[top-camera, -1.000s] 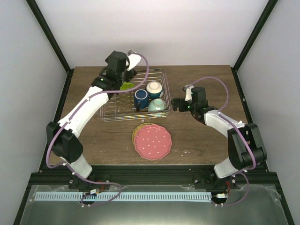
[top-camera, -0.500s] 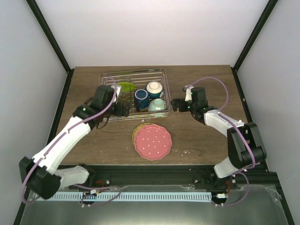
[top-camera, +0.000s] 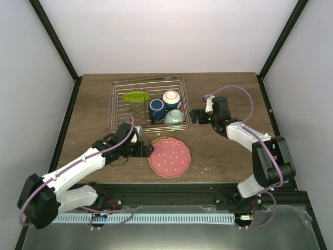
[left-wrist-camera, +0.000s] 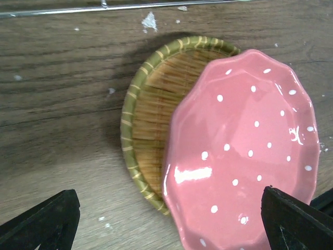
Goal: Load the mixed dishes into the dish rack
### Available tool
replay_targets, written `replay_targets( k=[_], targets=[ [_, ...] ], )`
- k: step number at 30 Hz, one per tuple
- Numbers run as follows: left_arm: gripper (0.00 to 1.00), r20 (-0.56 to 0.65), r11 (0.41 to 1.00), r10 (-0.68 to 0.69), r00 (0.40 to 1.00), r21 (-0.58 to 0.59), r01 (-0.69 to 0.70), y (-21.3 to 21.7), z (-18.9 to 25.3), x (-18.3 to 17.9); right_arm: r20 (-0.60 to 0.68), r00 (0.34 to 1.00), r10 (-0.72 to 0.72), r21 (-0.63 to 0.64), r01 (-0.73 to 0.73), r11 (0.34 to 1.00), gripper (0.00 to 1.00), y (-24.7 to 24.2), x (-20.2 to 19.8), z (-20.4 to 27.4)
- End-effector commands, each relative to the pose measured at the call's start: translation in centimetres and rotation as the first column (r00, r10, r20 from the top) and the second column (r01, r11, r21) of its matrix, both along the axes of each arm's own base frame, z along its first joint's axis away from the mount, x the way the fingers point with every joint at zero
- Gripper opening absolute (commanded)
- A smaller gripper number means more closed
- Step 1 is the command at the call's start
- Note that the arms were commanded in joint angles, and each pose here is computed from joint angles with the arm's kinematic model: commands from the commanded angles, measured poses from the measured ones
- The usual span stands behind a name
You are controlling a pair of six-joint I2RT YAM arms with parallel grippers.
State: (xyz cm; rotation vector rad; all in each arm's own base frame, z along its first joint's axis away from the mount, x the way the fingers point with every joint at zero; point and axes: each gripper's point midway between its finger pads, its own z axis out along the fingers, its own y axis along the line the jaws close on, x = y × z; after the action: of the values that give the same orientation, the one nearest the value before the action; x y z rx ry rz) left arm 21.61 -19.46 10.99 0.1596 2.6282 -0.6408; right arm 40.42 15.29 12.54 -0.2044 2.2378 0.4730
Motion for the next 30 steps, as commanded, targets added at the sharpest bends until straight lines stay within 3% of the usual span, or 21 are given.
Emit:
replay_targets(
  k=[1, 11, 22, 30],
  targets=[
    [0.96, -0.007, 0.994, -0.002, 1.0, -0.108, 0.002, -2.3, 0.0, 0.3, -0.01, 0.999, -0.031, -0.031, 0.03, 0.999, 1.0, -0.9, 0.4, 0.1],
    [0.93, -0.059, 0.992, -0.034, 0.998, -0.121, 0.026, -3.5, -2.9, 0.0, -0.015, 0.999, -0.039, -0.045, 0.038, 0.998, 1.0, -1.1, 0.5, -0.3],
    [0.78, -0.068, 0.985, -0.071, 0.995, -0.163, 0.059, -4.6, -3.6, -0.2, -0.026, 0.999, -0.038, -0.043, 0.036, 0.998, 1.0, -1.0, 0.6, -0.7],
    [0.73, -0.087, 0.984, -0.084, 0.993, -0.162, 0.069, -4.9, -4.7, -0.5, -0.031, 0.999, -0.039, -0.047, 0.038, 0.998, 1.0, -1.0, 0.5, -0.9]
  ],
)
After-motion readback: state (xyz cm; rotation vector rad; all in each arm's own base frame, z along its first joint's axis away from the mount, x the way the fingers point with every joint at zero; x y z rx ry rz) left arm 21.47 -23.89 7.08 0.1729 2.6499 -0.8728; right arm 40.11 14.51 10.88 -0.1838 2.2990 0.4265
